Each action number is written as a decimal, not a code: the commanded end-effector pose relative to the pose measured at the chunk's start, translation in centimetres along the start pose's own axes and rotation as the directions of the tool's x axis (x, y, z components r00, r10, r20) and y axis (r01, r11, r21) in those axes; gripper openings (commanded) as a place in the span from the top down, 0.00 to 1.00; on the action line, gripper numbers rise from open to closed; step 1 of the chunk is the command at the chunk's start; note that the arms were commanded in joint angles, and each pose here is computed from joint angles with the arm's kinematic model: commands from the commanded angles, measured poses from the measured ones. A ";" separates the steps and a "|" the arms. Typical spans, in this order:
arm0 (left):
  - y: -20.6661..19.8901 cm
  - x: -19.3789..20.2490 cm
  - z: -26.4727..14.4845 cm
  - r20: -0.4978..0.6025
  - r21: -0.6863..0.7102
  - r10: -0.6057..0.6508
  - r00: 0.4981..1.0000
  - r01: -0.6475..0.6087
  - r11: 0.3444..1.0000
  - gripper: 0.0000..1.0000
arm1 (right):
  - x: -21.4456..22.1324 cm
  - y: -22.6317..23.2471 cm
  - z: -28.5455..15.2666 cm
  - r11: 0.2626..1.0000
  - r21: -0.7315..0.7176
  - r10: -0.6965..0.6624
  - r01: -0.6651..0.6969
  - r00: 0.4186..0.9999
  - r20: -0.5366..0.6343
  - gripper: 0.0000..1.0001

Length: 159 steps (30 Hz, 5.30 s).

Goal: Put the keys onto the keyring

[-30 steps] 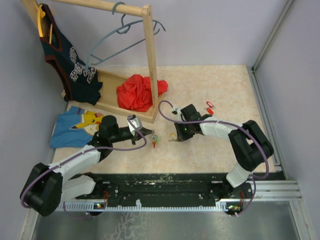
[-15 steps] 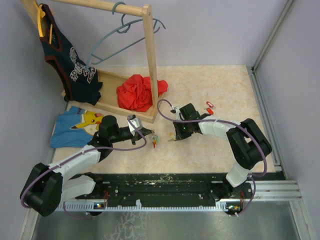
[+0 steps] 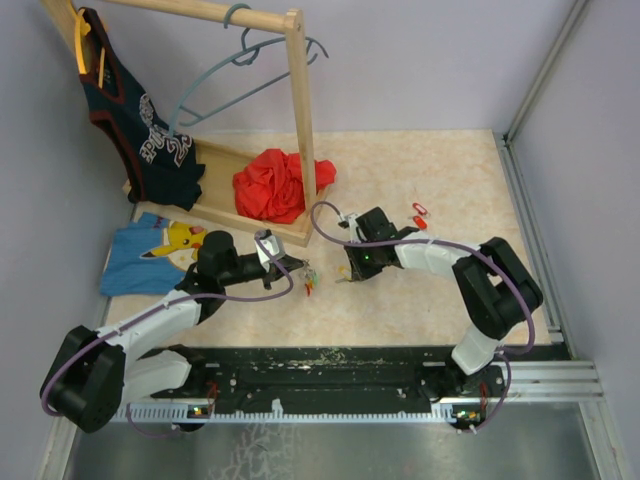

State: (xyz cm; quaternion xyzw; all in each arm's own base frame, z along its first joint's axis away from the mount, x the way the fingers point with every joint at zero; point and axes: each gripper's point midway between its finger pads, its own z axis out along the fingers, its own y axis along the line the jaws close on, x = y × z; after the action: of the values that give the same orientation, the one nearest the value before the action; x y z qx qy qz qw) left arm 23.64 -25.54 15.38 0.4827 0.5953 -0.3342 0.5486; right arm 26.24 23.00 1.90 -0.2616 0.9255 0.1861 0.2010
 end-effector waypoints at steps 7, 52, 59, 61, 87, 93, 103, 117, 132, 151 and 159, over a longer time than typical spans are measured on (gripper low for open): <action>-0.1 -0.9 0.0 0.025 0.013 0.025 0.999 -0.026 1.000 1.00 | 1.5 -0.4 -0.5 0.996 0.071 -0.053 0.058 0.995 -0.081 0.85; -0.4 -0.6 0.1 0.030 0.037 0.032 0.999 -0.033 0.999 1.00 | -5.1 2.7 -6.8 0.959 0.075 -0.284 0.275 0.941 0.185 1.00; -0.7 -1.0 -0.3 0.063 0.053 0.081 0.995 -0.085 0.995 1.00 | -7.7 5.0 -10.4 0.921 0.041 -0.377 0.387 0.861 0.341 1.00; -0.8 -1.1 -0.4 0.072 0.064 0.095 0.993 -0.099 0.993 1.00 | -7.9 5.8 -11.1 0.907 0.018 -0.395 0.420 0.837 0.379 1.00; -2.9 -1.6 -0.8 0.155 0.187 0.114 0.981 -0.142 0.972 1.00 | -7.3 14.2 -12.3 0.528 0.060 -0.727 0.847 0.415 0.547 1.00; -3.1 -1.5 -1.0 0.162 0.192 0.131 0.978 -0.162 0.968 1.00 | -7.4 14.4 -12.1 0.513 0.084 -0.737 0.854 0.388 0.553 1.00; -3.2 -1.4 -1.0 0.163 0.200 0.129 0.978 -0.160 0.967 1.00 | -6.8 15.2 -11.5 0.480 0.069 -0.752 0.874 0.370 0.545 1.00; -3.4 -1.5 -1.0 0.166 0.213 0.128 0.978 -0.162 0.964 1.00 | -6.8 15.6 -11.0 0.461 0.078 -0.767 0.884 0.353 0.535 1.00; -3.6 -1.5 -0.9 0.168 0.226 0.124 0.978 -0.160 0.961 1.00 | -6.7 16.1 -10.6 0.452 0.069 -0.771 0.890 0.350 0.532 1.00; -3.6 -1.4 -0.9 0.165 0.231 0.120 0.979 -0.157 0.960 1.00 | -7.1 16.1 -11.5 0.464 0.097 -0.762 0.880 0.341 0.550 1.00; -3.4 -1.4 -0.9 0.160 0.222 0.121 0.980 -0.155 0.963 1.00 | -6.9 15.7 -11.6 0.472 0.101 -0.768 0.876 0.352 0.535 1.00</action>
State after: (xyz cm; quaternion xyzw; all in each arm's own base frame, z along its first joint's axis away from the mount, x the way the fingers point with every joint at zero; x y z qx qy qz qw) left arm 19.93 -25.86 15.38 0.5498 0.4989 -0.3990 0.5382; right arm 19.77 32.34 15.89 -0.6591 0.5741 0.2079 0.4391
